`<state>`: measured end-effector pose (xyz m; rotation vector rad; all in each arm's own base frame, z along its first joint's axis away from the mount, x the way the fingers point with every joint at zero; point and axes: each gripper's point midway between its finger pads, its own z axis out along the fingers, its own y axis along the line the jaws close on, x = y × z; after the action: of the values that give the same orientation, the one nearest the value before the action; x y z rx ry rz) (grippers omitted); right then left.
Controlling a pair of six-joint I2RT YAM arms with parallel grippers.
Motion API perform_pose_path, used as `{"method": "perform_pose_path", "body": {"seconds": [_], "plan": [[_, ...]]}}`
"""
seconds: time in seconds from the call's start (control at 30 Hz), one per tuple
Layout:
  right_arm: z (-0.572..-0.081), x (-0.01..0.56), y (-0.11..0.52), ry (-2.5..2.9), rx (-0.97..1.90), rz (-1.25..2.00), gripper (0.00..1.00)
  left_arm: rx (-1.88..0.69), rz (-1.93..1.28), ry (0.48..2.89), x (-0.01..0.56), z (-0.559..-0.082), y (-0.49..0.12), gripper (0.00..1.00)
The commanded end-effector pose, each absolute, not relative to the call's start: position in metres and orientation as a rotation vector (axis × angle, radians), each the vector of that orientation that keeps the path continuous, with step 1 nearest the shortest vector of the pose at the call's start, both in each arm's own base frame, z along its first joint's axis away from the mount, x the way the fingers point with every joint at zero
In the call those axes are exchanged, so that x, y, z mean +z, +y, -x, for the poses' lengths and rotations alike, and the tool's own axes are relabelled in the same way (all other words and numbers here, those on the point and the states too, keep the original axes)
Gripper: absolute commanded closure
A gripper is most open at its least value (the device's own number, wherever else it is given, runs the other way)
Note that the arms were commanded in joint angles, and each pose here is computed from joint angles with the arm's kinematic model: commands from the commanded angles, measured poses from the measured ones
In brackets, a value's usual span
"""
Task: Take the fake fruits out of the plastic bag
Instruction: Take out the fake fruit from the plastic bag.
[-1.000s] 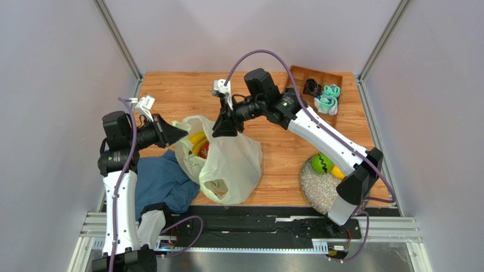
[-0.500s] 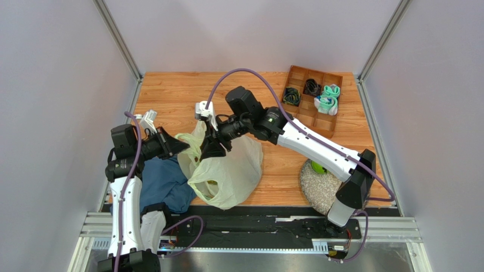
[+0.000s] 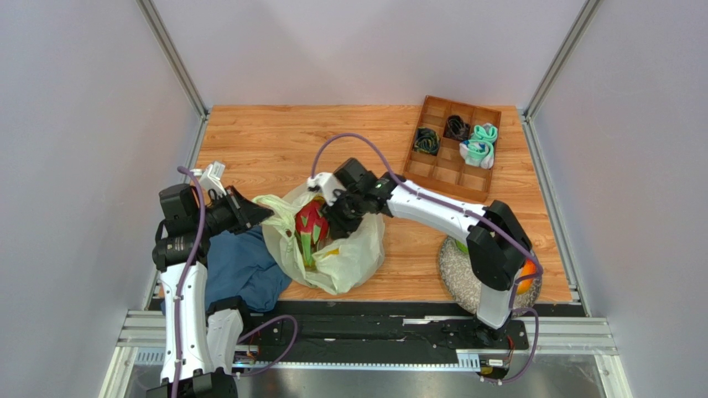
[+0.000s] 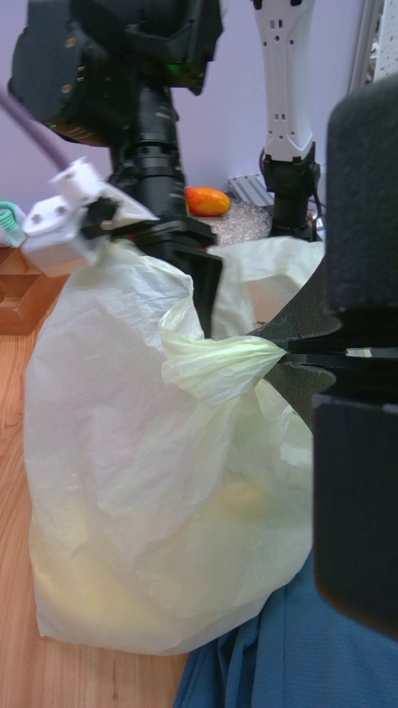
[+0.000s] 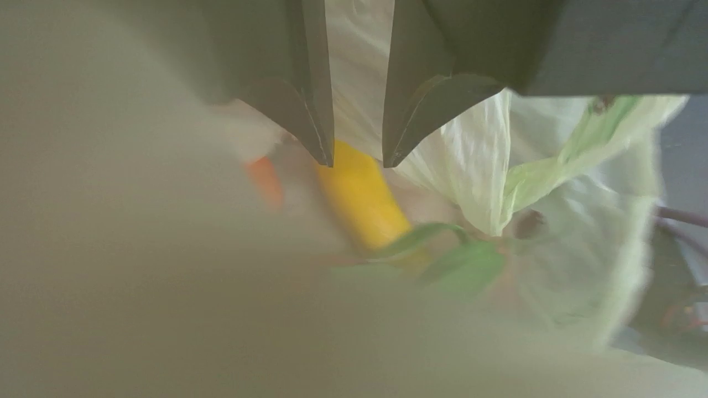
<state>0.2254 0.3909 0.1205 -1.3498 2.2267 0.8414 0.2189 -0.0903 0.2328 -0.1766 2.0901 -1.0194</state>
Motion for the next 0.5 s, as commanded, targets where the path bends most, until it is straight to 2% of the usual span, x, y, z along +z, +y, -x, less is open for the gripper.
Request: {"method": "perform_pose_path", "body": {"seconds": [0.0, 0.17, 0.2, 0.3, 0.4, 0.47], "plan": [[-0.266, 0.164, 0.338, 2.202, 0.643, 1.194, 0.65, -1.038, 0.180, 2.043, 0.249, -0.217, -0.093, 1.00], [-0.234, 0.202, 0.392, 1.973, 0.763, 1.311, 0.57, -1.070, 0.186, 2.045, 0.242, -0.214, -0.096, 1.00], [-0.225, 0.200, 0.404, 1.975, 0.778, 1.308, 0.49, -1.071, 0.184, 2.046, 0.242, -0.214, -0.096, 1.00], [-0.235, 0.184, 0.419, 2.091, 0.776, 1.164, 0.35, -1.084, 0.164, 2.043, 0.247, -0.211, -0.098, 1.00], [-0.246, 0.161, 0.423, 2.194, 0.750, 1.074, 0.32, -1.072, 0.148, 2.044, 0.250, -0.209, -0.098, 1.00], [-0.256, 0.157, 0.423, 2.255, 0.739, 0.964, 0.24, -1.061, 0.137, 2.041, 0.254, -0.209, -0.097, 1.00]]}}
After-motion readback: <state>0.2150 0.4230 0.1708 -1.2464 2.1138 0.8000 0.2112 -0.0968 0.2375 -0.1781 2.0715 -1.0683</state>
